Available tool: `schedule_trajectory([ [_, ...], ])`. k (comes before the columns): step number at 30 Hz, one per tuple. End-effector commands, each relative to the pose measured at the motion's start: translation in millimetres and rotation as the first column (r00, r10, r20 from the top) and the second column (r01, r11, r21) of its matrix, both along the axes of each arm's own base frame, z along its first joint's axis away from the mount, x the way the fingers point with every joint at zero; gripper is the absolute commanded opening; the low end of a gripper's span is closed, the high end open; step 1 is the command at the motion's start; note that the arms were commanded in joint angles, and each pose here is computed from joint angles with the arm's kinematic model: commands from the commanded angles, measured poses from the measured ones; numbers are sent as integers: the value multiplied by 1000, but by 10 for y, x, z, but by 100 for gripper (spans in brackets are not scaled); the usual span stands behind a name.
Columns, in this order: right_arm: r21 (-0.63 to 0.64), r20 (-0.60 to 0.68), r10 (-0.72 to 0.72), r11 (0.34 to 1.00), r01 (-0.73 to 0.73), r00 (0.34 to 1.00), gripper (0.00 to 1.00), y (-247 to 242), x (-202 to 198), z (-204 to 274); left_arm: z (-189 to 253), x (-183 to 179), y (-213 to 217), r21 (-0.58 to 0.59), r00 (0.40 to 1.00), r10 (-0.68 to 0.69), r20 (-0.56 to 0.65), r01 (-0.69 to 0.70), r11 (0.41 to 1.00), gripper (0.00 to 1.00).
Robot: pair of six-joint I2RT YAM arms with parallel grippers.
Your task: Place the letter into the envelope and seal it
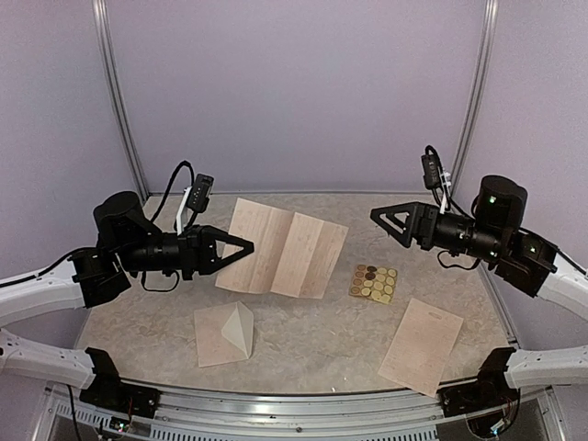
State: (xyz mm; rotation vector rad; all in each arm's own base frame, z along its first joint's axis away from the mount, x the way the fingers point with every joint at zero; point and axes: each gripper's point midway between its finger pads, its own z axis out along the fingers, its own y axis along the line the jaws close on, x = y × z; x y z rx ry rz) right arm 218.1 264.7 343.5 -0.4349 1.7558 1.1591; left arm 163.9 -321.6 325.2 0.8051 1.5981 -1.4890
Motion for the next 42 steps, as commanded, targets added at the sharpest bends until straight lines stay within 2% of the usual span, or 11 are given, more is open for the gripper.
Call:
schedule_trajectory([
  [1, 17, -90, -155, 987, 157, 984, 91, -153, 279, -183, 221, -134, -2, -49, 998, -51, 47, 53, 997, 0],
  [7, -89, -139, -81, 994, 69, 987, 91, 50, 309, -573, 309, -212, -13, -63, 994, -87, 65, 91, 994, 0],
  [11, -76, -138, 112, 989, -124, 984, 91, 293, 112, -618, 316, -201, -12, -65, 994, -79, 69, 83, 994, 0],
  [16, -37, -64, 408, 911, -411, 911, 92, 692, -351, -442, 275, -161, -49, -52, 996, -73, 59, 77, 996, 0],
  [20, -12, -3, 541, 841, -541, 841, 93, 922, -620, -301, 264, -179, -119, -40, 993, -104, 56, 106, 994, 0],
  [27, 7, 59, 603, 797, -604, 796, 93, 1053, -709, -131, 188, -235, -234, 5, 987, -156, 42, 156, 988, 0],
  [33, 33, 108, 660, 745, -667, 743, 93, 1074, -841, 29, 115, -212, -282, 28, 988, -149, 30, 148, 989, 0],
  [38, 34, 119, 638, 763, -645, 761, 92, 1055, -818, 78, 123, -230, -283, 25, 988, -153, 33, 152, 988, 0],
  [42, 33, 135, 630, 769, -639, 765, 85, 1089, -792, 116, 102, -271, -314, 30, 984, -176, 30, 176, 984, 0],
])
